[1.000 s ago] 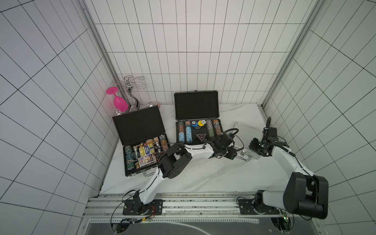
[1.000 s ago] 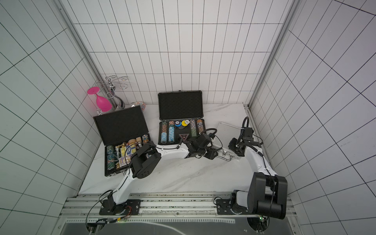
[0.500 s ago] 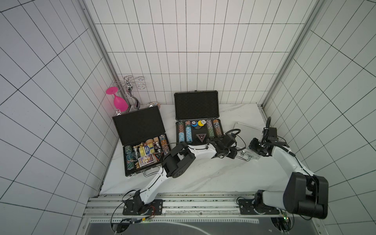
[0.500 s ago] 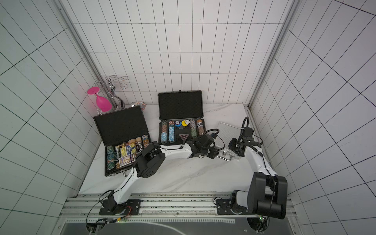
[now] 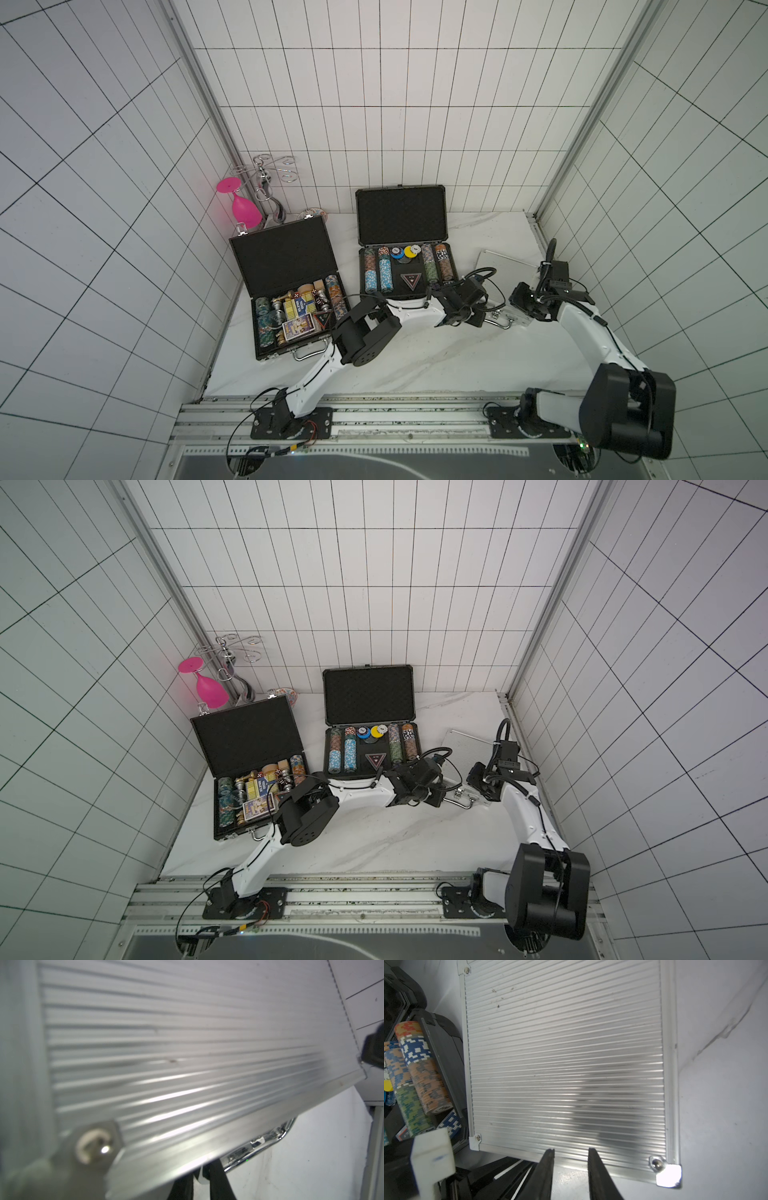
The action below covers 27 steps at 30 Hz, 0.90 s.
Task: Close the poker set cases
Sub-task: Adjust the poker set case at the center of the board.
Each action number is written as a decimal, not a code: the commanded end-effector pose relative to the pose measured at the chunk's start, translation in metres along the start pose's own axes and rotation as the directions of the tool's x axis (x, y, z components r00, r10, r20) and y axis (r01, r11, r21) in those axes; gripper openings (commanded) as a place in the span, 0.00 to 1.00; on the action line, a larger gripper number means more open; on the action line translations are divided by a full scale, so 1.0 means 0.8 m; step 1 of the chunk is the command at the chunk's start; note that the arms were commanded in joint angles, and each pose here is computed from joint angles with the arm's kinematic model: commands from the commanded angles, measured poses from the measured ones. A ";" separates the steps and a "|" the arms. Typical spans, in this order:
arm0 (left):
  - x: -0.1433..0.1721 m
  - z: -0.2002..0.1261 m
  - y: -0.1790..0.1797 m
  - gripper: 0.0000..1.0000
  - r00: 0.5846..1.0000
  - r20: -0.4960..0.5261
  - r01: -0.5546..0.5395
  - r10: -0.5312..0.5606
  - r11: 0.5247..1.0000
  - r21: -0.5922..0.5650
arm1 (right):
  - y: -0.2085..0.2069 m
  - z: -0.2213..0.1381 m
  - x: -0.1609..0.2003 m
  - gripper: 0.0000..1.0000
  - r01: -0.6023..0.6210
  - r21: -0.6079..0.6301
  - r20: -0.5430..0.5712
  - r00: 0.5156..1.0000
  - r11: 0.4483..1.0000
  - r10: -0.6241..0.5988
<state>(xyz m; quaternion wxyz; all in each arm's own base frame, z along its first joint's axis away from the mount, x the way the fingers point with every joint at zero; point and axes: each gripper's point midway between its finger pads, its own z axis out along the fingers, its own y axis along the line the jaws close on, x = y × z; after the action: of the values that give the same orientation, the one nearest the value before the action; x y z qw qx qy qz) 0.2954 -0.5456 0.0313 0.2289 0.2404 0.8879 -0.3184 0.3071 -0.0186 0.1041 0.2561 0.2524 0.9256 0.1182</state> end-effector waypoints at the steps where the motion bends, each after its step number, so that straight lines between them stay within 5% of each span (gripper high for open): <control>1: 0.010 0.015 0.022 0.02 0.998 -0.018 0.056 -0.056 0.998 0.006 | 0.013 -0.020 -0.010 0.31 0.021 -0.024 0.017 1.000 0.999 -0.020; 15: -0.057 -0.057 -0.020 0.00 0.993 0.106 0.045 -0.057 0.993 0.114 | 0.019 -0.031 0.022 0.31 0.014 -0.082 -0.042 0.999 0.997 -0.017; 27: -0.071 -0.077 -0.038 0.00 0.990 0.132 0.030 -0.054 0.984 0.177 | 0.031 -0.042 0.052 0.31 0.049 -0.124 -0.097 0.993 0.991 -0.061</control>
<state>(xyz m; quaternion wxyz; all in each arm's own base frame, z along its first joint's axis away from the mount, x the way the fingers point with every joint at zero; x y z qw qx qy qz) 0.2968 -0.5251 0.0400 0.2048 0.2211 0.8882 -0.3468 0.2806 0.0143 0.1254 0.2432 0.2142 0.9299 0.1738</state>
